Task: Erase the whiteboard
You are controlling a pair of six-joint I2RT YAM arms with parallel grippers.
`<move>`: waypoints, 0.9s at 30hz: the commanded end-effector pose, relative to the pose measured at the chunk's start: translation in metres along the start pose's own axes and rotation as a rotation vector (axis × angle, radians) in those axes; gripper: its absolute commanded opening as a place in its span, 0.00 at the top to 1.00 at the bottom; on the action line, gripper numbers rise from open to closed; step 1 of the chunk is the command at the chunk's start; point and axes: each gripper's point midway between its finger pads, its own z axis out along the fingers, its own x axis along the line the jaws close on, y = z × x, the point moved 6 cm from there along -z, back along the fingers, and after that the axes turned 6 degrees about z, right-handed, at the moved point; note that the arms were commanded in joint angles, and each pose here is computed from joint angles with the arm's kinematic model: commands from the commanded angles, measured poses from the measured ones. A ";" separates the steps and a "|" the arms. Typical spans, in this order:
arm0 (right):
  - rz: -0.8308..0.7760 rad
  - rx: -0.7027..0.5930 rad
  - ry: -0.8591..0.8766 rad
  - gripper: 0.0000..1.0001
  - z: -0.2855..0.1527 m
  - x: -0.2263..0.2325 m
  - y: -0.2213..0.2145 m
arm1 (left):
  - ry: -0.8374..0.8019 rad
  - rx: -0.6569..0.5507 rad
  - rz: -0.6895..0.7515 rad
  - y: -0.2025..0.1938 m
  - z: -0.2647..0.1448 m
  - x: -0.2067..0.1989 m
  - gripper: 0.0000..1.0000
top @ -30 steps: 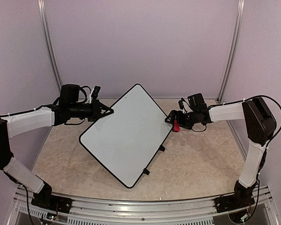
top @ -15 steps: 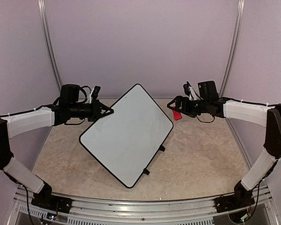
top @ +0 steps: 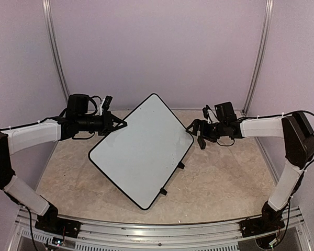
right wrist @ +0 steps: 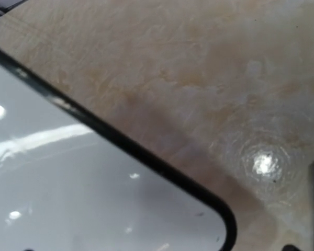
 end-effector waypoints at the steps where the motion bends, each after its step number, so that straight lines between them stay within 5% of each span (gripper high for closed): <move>1: -0.001 -0.056 0.016 0.01 0.007 0.001 0.012 | -0.041 -0.023 0.101 0.002 0.000 -0.012 1.00; 8: -0.037 -0.030 0.091 0.01 0.004 0.008 0.005 | -0.045 -0.025 0.100 0.003 -0.001 -0.012 1.00; 17: -0.092 -0.022 -0.140 0.01 -0.004 -0.026 -0.011 | -0.046 -0.024 0.094 0.003 0.000 -0.010 1.00; 27: -0.078 0.009 -0.134 0.01 0.010 -0.030 -0.012 | -0.039 -0.022 0.091 0.002 0.001 -0.008 1.00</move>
